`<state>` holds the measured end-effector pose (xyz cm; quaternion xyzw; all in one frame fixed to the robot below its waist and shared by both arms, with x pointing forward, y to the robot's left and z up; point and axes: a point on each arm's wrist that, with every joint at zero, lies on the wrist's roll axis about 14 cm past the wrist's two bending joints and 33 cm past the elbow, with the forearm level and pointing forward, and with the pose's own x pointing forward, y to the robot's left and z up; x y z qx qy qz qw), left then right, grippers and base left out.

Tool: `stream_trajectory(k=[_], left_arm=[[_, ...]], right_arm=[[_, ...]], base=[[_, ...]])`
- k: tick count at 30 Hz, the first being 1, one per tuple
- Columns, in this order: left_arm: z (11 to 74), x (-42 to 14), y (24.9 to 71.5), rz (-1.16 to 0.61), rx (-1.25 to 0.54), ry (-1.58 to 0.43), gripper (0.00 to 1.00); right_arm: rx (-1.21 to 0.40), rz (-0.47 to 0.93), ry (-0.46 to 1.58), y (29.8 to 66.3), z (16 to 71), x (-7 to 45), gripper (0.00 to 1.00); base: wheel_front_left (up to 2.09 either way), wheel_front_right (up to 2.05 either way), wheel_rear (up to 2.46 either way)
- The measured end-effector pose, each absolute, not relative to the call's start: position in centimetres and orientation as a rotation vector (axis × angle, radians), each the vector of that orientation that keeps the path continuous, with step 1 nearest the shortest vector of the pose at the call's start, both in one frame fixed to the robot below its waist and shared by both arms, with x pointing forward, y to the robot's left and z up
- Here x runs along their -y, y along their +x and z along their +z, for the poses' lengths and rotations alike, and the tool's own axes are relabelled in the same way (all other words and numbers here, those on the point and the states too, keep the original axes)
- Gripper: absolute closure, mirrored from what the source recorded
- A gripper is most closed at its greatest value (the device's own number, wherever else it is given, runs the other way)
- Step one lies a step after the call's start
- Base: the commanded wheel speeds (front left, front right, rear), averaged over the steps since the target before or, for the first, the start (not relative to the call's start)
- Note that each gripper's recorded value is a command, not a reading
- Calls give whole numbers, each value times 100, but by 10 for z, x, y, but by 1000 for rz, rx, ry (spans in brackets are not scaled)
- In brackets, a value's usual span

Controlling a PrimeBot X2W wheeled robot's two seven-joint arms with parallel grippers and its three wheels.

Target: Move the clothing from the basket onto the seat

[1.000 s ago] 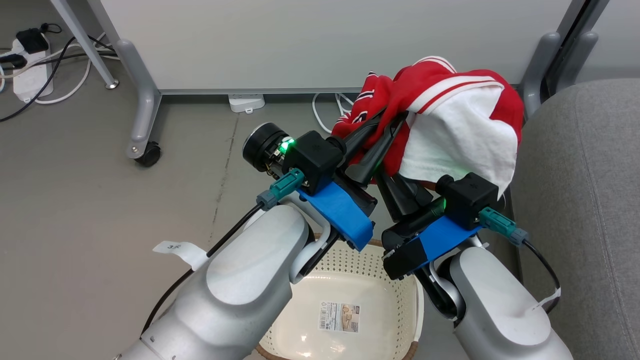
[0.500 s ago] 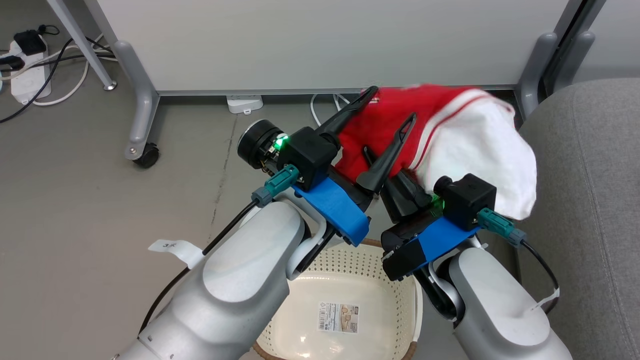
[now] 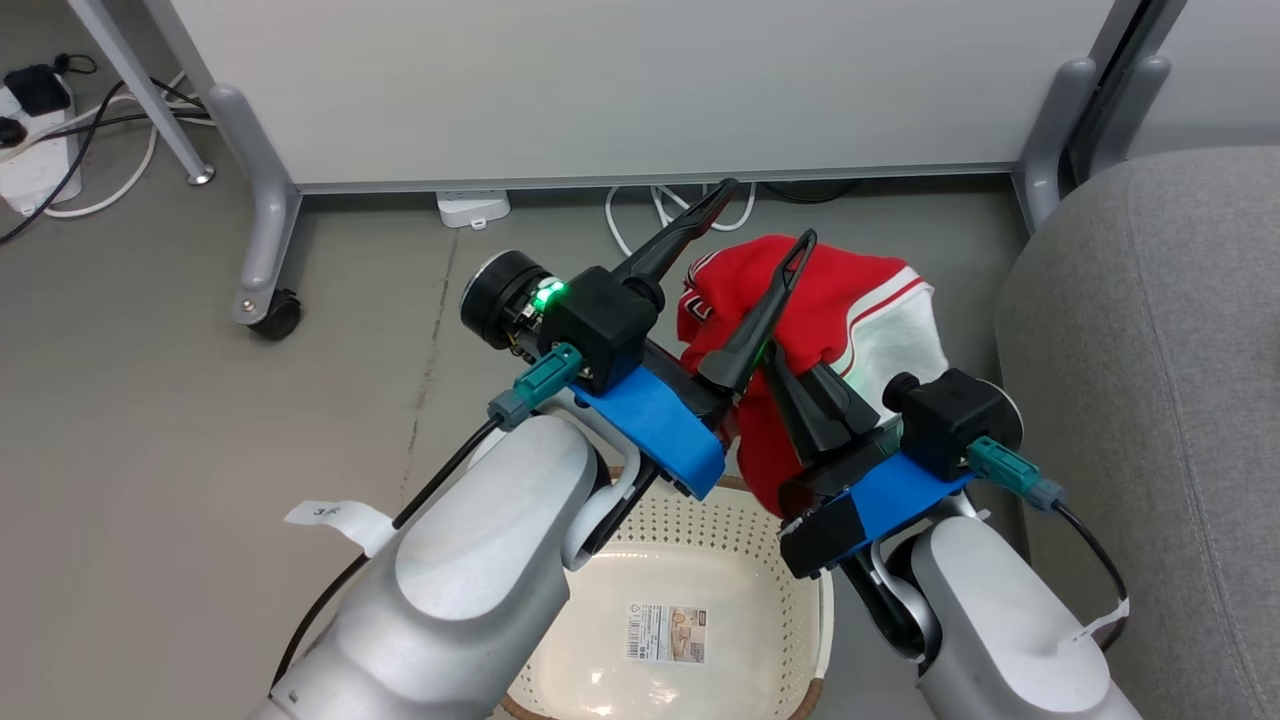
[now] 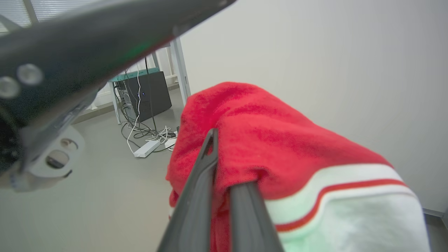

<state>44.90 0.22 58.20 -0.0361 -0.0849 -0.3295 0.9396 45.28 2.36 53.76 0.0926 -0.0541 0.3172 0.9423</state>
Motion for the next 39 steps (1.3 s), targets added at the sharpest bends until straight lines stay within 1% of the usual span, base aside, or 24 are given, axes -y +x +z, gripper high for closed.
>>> stream_trajectory(k=[8,13,20,29,39], left_arm=[[564,11,448,-702,138,-89,0],[555,34,447,-767,120,-100,0],[545,72,443,-877,102,-113,0],[522,124,426,-1033,35,-142,0],[498,154,413,-1140,-25,-135,0]], right_arm=[[93,531,176,457,525,17,100],[95,429,171,459,521,53,100],[98,288,154,452,517,106,100],[78,109,139,427,507,168,100],[38,-45,125,394,492,217,100]], base=[[0,0,0],[0,0,0],[0,0,0],[0,0,0],[0,0,0]])
